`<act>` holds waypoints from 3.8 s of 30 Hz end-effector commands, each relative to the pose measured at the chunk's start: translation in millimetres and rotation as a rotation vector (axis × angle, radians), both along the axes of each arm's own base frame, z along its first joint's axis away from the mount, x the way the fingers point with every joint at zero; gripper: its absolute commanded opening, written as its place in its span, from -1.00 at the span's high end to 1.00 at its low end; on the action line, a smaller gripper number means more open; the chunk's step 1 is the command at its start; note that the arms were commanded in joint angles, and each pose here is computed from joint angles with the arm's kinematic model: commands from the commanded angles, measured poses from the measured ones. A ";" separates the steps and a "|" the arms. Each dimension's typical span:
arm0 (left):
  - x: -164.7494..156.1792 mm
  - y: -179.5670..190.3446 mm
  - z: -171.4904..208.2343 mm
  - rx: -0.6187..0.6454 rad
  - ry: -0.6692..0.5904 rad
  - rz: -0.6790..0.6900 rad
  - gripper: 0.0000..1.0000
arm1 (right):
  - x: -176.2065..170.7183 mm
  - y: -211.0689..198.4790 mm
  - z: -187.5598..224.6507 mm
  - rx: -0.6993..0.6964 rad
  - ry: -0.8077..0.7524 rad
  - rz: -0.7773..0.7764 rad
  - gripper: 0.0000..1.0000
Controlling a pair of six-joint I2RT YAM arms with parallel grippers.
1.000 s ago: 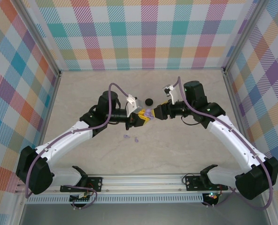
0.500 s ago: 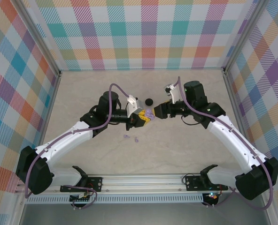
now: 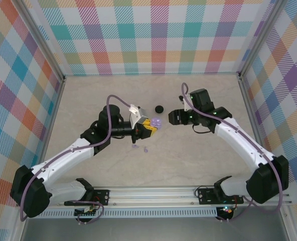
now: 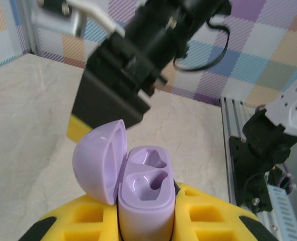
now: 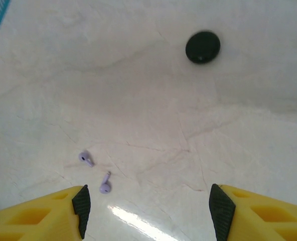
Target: Insert the wireless bluetooth earbuds into the charging case
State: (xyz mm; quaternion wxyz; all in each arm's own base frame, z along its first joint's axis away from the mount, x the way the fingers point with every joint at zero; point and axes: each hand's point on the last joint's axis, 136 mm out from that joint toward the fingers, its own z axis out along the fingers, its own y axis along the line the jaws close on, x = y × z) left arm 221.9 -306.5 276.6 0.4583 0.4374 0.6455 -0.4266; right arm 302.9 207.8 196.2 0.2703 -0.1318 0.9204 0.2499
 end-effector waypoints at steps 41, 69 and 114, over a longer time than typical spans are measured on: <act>-33.3 46.5 59.9 -0.151 -0.022 0.096 1.00 | -67.1 137.2 -168.1 -0.217 0.488 0.248 0.11; -33.2 51.5 54.2 -0.147 -0.016 0.123 1.00 | -51.6 77.9 -189.5 -0.525 0.423 0.096 0.47; -28.6 45.4 50.4 -0.131 0.020 0.110 1.00 | -41.7 65.1 -171.7 -0.346 0.478 0.156 0.56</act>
